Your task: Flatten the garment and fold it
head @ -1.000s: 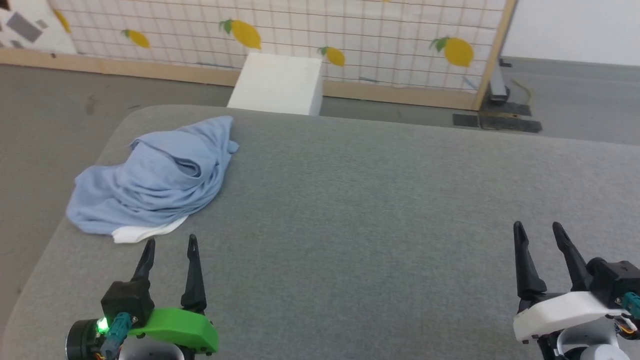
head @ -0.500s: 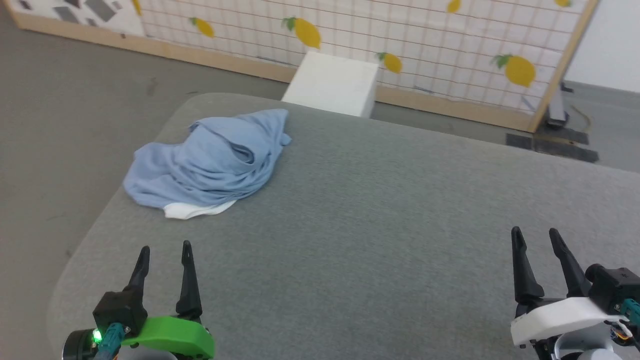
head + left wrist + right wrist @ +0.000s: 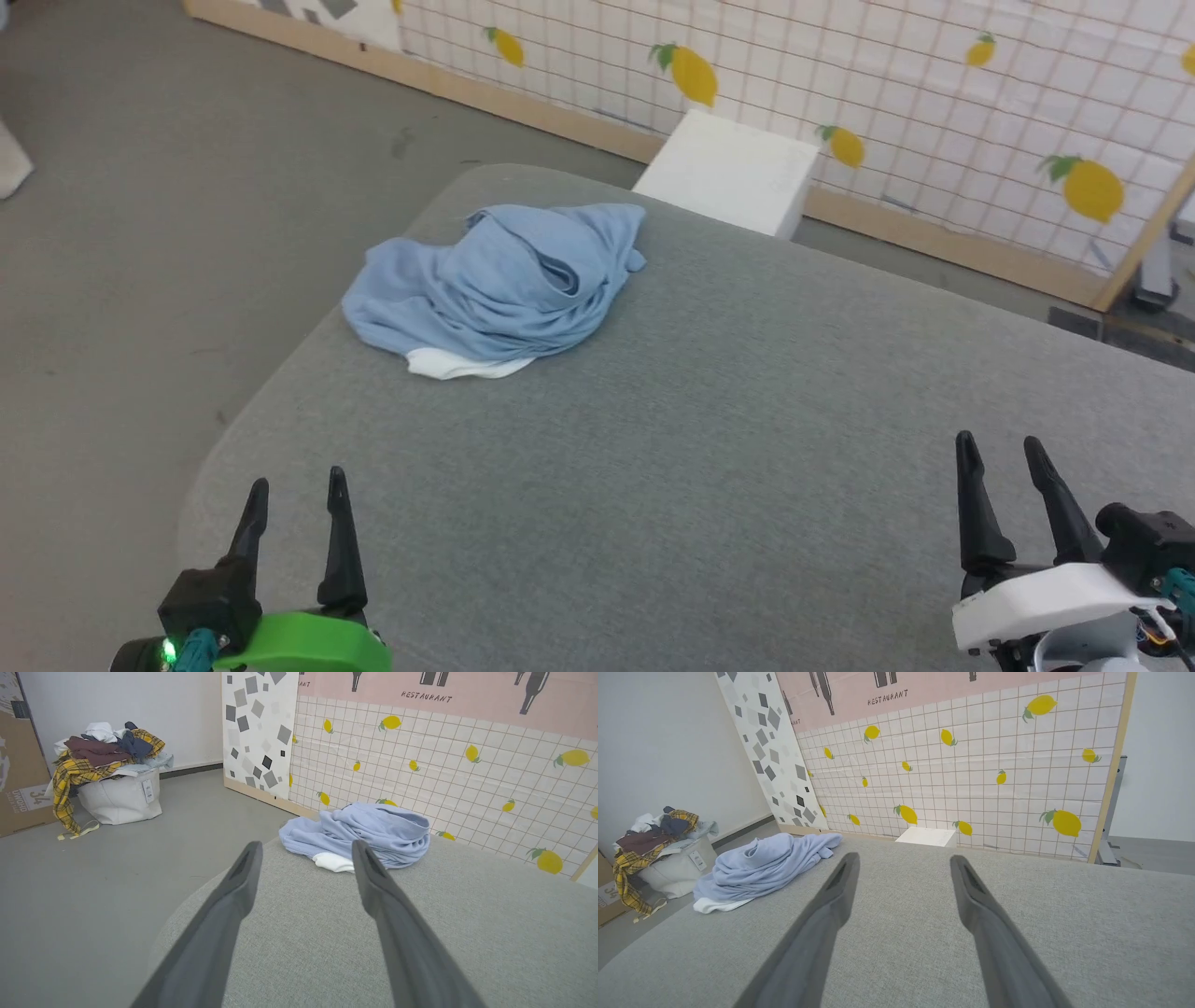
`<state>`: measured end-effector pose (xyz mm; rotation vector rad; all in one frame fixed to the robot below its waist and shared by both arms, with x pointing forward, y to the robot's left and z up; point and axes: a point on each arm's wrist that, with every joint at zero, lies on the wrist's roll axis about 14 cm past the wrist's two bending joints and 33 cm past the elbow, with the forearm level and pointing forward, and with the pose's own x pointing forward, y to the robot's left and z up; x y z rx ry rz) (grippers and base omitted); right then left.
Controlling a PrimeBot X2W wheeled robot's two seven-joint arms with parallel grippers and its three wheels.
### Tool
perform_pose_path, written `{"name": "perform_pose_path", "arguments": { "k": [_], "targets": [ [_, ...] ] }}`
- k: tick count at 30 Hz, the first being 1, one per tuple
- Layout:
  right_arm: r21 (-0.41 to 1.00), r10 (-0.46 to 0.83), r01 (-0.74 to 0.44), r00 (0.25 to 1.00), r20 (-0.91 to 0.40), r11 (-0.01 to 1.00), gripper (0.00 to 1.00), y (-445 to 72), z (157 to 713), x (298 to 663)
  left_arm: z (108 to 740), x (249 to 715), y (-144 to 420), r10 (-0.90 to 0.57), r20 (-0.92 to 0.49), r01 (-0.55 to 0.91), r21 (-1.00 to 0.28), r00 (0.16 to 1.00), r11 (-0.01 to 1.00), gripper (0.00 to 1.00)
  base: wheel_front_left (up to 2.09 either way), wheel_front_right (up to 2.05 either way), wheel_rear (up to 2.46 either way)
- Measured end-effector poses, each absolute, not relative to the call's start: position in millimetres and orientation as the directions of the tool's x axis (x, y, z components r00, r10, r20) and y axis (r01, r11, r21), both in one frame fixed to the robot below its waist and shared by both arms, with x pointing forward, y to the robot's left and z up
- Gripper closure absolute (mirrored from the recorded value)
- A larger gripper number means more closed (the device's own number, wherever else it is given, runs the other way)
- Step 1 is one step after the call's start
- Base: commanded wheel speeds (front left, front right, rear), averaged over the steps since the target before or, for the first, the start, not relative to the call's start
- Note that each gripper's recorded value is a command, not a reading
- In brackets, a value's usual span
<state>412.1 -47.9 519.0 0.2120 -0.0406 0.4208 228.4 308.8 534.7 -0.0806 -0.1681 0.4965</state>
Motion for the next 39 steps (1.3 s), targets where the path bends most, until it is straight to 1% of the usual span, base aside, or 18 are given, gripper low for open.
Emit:
{"name": "perform_pose_path", "arguments": {
  "k": [6,10,12,15,18,20,23,24,26,29,31,35,39],
  "targets": [
    [0.204,0.414,-0.423,0.906,0.086,0.883,0.0,-40.6,517.3,414.6,539.4,219.7,313.8,0.5,0.164,-0.475,-0.17,0.85,0.863,0.0,0.0,0.0,0.0],
    [0.211,0.399,-0.406,0.914,0.077,0.889,0.0,-44.9,511.8,418.9,556.6,227.5,316.6,0.484,0.21,-0.448,-0.197,0.85,0.872,0.0,0.0,0.0,0.0],
    [0.214,0.396,-0.402,0.915,0.07,0.89,0.0,-45.5,509.0,420.7,574.0,237.1,321.2,0.46,0.23,-0.423,-0.194,0.858,0.885,0.0,0.0,0.0,0.0],
    [0.219,0.388,-0.392,0.919,0.065,0.893,0.0,-47.5,504.6,424.3,618.0,254.2,332.1,0.421,0.277,-0.391,-0.158,0.864,0.907,0.0,0.0,0.0,0.0],
    [0.226,0.374,-0.376,0.926,0.057,0.899,0.0,-51.5,498.7,429.2,657.0,275.3,336.6,0.367,0.296,-0.345,-0.126,0.882,0.93,0.0,0.0,0.0,0.0],
    [0.229,0.367,-0.368,0.929,0.046,0.901,0.0,-53.3,493.5,432.3,679.1,290.3,338.3,0.342,0.302,-0.314,-0.139,0.89,0.939,0.0,0.0,0.0,0.0],
    [0.233,0.364,-0.361,0.931,0.031,0.903,0.0,-54.1,484.6,436.2,698.1,314.9,343.1,0.3,0.257,-0.28,-0.114,0.919,0.953,0.0,0.0,0.0,0.0],
    [0.236,0.361,-0.356,0.932,0.023,0.904,0.0,-54.4,478.9,439.6,703.7,331.0,352.0,0.292,0.198,-0.28,-0.086,0.936,0.956,0.0,0.0,0.0,0.0],
    [0.237,0.35,-0.345,0.937,0.023,0.908,0.0,-57.3,476.2,444.0,709.2,344.1,360.0,0.282,0.144,-0.278,-0.043,0.949,0.96,0.0,0.0,0.0,0.0],
    [0.236,0.32,-0.316,0.947,0.023,0.919,0.0,-66.7,471.2,451.7,716.6,368.4,365.3,0.253,0.064,-0.249,-0.072,0.965,0.966,0.0,0.0,0.0,0.0],
    [0.229,0.299,-0.292,0.954,0.007,0.928,0.0,-75.3,463.0,455.1,716.9,386.1,367.7,0.241,0.001,-0.24,-0.056,0.971,0.969,0.0,0.0,0.0,0.0],
    [0.223,0.261,-0.251,0.965,-0.015,0.942,0.0,-89.9,450.9,460.1,695.8,416.0,371.5,0.226,-0.124,-0.231,-0.03,0.966,0.972,0.0,0.0,0.0,0.0],
    [0.204,0.223,-0.22,0.975,0.009,0.954,0.0,-104.0,454.0,469.2,652.4,445.7,360.7,0.167,-0.267,-0.188,-0.057,0.949,0.98,0.0,0.0,0.0,0.0]
  ]
}}
